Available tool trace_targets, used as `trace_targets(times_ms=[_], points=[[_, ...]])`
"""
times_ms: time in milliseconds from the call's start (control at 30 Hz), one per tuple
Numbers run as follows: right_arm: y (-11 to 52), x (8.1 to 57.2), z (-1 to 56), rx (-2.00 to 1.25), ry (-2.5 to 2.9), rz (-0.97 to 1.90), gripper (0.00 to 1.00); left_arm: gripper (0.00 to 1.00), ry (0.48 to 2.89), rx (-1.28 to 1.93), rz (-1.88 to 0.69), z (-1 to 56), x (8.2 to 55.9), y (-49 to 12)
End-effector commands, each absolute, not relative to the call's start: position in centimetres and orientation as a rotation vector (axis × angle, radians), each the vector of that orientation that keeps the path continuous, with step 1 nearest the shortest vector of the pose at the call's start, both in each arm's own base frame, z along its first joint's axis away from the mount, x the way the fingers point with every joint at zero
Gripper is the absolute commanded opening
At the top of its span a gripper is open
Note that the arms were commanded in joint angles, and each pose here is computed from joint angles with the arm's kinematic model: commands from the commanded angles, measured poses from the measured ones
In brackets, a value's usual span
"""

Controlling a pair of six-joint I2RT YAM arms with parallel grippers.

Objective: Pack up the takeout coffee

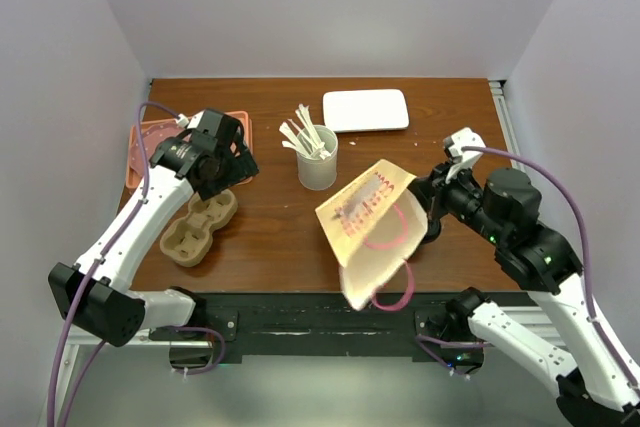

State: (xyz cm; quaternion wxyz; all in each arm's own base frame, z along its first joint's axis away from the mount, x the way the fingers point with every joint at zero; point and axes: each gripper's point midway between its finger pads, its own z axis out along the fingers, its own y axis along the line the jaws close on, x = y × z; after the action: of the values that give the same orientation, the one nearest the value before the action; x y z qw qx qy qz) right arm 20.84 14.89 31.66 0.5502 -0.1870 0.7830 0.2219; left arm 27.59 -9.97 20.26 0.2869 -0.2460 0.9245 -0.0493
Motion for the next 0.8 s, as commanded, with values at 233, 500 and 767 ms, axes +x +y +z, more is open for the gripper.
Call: trace_targets(times_ms=[233,500,767], points=[[16.7,21.8,29.5,-0.432,1.889,0.599,0.00,0.90,2.447,-0.624,-0.056,19.6,27.7,-8.7],[19.0,24.0,32.1,-0.254,2.042,0.689,0.00,0.88,2.367,-0.900,0.289,19.8,26.4,-4.1],[18.4,24.0,28.9,-0.103,2.288,0.584,0.00,0.86,2.337,-1.049,0.317,18.2,25.8,-3.6]])
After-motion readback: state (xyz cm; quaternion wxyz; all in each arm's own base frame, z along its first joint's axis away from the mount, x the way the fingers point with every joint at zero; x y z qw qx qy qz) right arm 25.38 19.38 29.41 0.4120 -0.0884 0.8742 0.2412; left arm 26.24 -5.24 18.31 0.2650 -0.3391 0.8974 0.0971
